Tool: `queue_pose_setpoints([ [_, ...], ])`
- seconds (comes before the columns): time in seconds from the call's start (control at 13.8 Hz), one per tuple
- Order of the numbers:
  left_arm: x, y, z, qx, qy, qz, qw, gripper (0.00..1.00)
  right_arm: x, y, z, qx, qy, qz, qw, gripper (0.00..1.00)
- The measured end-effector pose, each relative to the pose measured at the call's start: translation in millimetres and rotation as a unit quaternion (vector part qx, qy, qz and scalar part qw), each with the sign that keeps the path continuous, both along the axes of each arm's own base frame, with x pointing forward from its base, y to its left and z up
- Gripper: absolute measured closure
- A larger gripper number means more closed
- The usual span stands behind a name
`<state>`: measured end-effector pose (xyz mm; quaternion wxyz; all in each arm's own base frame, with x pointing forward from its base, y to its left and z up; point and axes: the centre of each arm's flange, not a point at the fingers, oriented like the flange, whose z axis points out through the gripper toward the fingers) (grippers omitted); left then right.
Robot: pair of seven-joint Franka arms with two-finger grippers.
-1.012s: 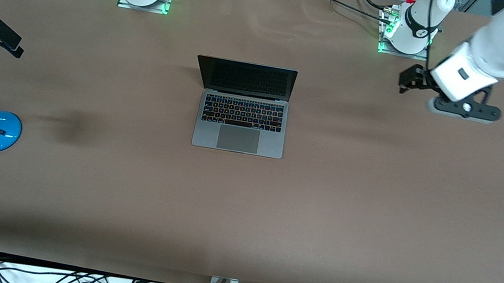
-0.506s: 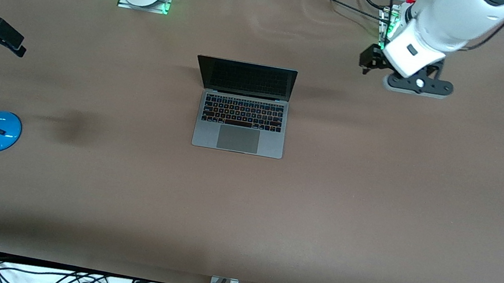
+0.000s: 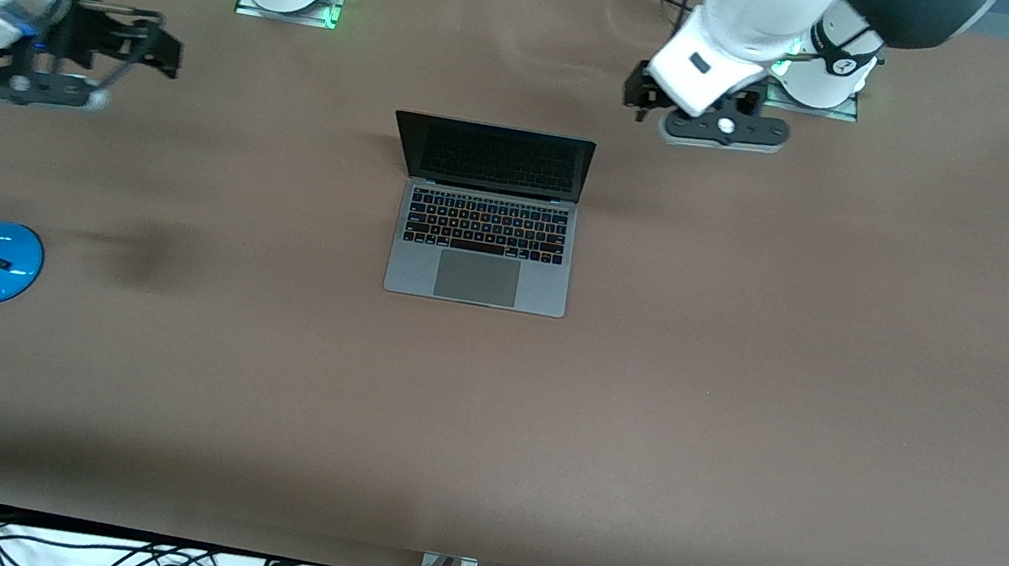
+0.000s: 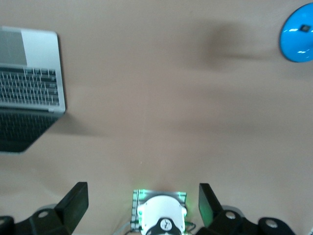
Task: Close laptop with both arms from behind
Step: 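Move both grippers toward the raised laptop screen behind the keyboard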
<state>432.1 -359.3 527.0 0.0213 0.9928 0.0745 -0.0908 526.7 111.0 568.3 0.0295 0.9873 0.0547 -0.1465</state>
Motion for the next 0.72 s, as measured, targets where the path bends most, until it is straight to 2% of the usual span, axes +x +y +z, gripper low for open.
queue_pose_setpoints([
  [0.29,-17.8,-44.5,-28.7,-0.006,0.020,0.010,1.000,0.03,-23.3,63.4,-26.7,-0.015,0.028,0.008,0.999,0.00],
  [0.36,-22.2,-52.5,-36.0,-0.006,0.029,0.008,1.000,0.08,-33.5,88.1,-34.4,-0.021,0.032,-0.001,0.999,0.00],
  [0.43,-26.4,-60.5,-43.5,-0.007,0.036,0.006,0.999,0.09,-44.3,113.9,-42.8,-0.026,0.030,-0.006,0.999,0.00],
  [0.51,-28.9,-66.7,-50.7,-0.007,0.043,0.004,0.999,0.16,-55.2,136.6,-51.9,-0.031,0.026,-0.005,0.999,0.00],
  [0.72,-30.0,-73.2,-64.2,-0.009,0.058,0.003,0.998,0.51,-88.3,189.8,-83.0,-0.041,0.019,0.012,0.999,0.04],
])
